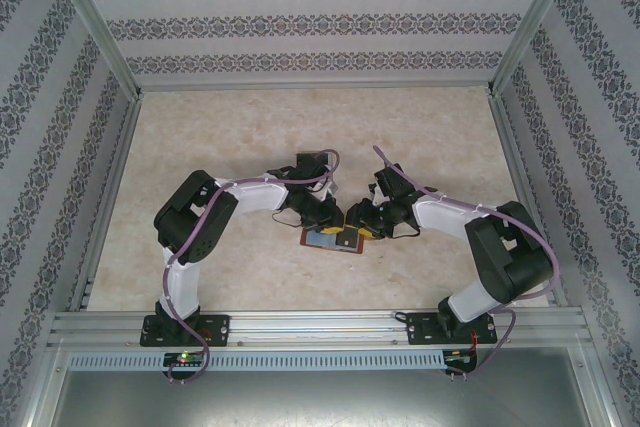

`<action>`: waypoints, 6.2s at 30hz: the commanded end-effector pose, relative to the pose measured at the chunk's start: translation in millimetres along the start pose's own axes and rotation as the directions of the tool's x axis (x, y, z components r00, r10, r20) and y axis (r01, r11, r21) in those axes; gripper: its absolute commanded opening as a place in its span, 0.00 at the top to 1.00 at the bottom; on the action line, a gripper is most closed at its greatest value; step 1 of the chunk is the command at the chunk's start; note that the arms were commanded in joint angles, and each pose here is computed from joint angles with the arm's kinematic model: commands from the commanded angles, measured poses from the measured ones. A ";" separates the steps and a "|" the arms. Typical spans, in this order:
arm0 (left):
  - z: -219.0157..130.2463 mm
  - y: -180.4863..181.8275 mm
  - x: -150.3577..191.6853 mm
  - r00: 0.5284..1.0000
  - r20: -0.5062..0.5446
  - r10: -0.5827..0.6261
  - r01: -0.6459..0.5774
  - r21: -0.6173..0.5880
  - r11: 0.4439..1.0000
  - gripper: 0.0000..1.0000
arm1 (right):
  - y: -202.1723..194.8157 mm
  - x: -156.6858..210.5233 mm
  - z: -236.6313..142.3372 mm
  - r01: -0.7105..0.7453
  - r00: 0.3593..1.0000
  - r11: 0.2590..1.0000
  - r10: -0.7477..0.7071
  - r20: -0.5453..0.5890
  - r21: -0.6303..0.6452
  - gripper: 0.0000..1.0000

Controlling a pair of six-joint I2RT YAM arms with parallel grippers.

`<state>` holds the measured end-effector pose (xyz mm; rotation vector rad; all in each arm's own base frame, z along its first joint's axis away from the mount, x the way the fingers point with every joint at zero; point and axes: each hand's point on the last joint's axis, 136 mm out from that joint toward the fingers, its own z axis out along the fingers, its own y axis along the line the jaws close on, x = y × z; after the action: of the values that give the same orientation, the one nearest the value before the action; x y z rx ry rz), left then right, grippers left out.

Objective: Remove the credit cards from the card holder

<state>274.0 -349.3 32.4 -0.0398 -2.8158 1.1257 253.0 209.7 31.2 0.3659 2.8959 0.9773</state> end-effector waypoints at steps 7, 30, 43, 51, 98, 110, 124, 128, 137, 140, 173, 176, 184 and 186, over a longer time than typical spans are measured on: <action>2.6 17.5 7.1 1.000 -0.009 0.011 -0.011 -0.100 0.995 0.81 | -9.2 4.7 7.7 0.002 1.000 0.999 0.000 -0.031 0.046 0.53; -20.9 10.7 4.4 0.997 0.040 0.064 -0.056 -0.159 0.986 0.81 | -12.3 3.4 -2.2 0.015 1.000 0.994 -0.014 -0.012 0.106 0.50; -32.1 -0.5 -4.7 0.994 0.100 0.043 -0.034 -0.085 0.996 0.77 | 29.2 2.6 -10.8 0.065 0.998 0.998 -0.065 0.016 0.014 0.52; -25.1 5.4 -5.9 0.996 0.090 0.010 -0.006 -0.045 0.999 0.76 | 30.4 2.8 3.4 0.069 0.998 0.997 -0.069 -0.013 0.024 0.53; -38.9 22.4 7.4 0.997 0.047 0.063 -0.058 -0.099 0.993 0.92 | -6.4 10.4 17.6 0.060 0.997 0.988 -0.054 -0.051 0.144 0.56; -74.3 11.9 7.1 0.973 0.034 0.230 -0.222 -0.163 0.961 0.99 | 4.6 7.3 9.5 0.072 0.997 0.991 -0.068 -0.034 0.116 0.56; -112.5 -0.8 13.6 0.702 -0.230 0.674 -0.712 -0.215 0.668 1.00 | 15.0 -0.5 -12.9 0.101 0.995 0.988 -0.102 0.006 0.119 0.56; -122.9 0.4 2.1 0.581 -0.328 0.744 -0.814 -0.233 0.532 1.00 | 10.7 -2.0 -20.3 0.108 0.993 0.982 -0.113 0.024 0.153 0.56; -147.6 -3.1 -27.9 0.269 -0.463 0.845 -0.954 -0.251 0.166 1.00 | 3.7 -1.6 -28.5 0.097 0.993 0.981 -0.106 0.043 0.170 0.56; -155.3 -6.0 -41.7 0.191 -0.496 0.847 -0.962 -0.268 0.060 1.00 | 3.8 -2.2 -30.2 0.096 0.993 0.981 -0.105 0.048 0.169 0.56; -157.3 -5.2 -150.0 0.097 -0.577 0.811 -0.949 -0.299 -0.100 1.00 | -12.1 -16.6 -40.6 0.030 0.996 0.987 -0.043 0.083 0.158 0.56; -154.7 -0.1 -153.2 0.103 -0.581 0.807 -0.949 -0.299 -0.094 1.00 | -13.3 -17.1 -40.5 0.027 0.996 0.987 -0.041 0.081 0.159 0.56; -144.0 12.2 -156.2 0.115 -0.598 0.793 -0.955 -0.285 -0.077 0.98 | -16.3 -17.3 -37.3 0.024 0.997 0.987 -0.036 0.073 0.159 0.56; -143.3 12.0 -157.2 0.115 -0.597 0.794 -0.955 -0.287 -0.078 0.94 | -16.0 -17.6 -37.0 0.024 0.997 0.987 -0.036 0.071 0.156 0.56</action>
<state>441.1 -257.7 115.7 -2.2716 -2.4613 -0.0729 264.7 173.9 57.2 0.3762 2.8907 0.7183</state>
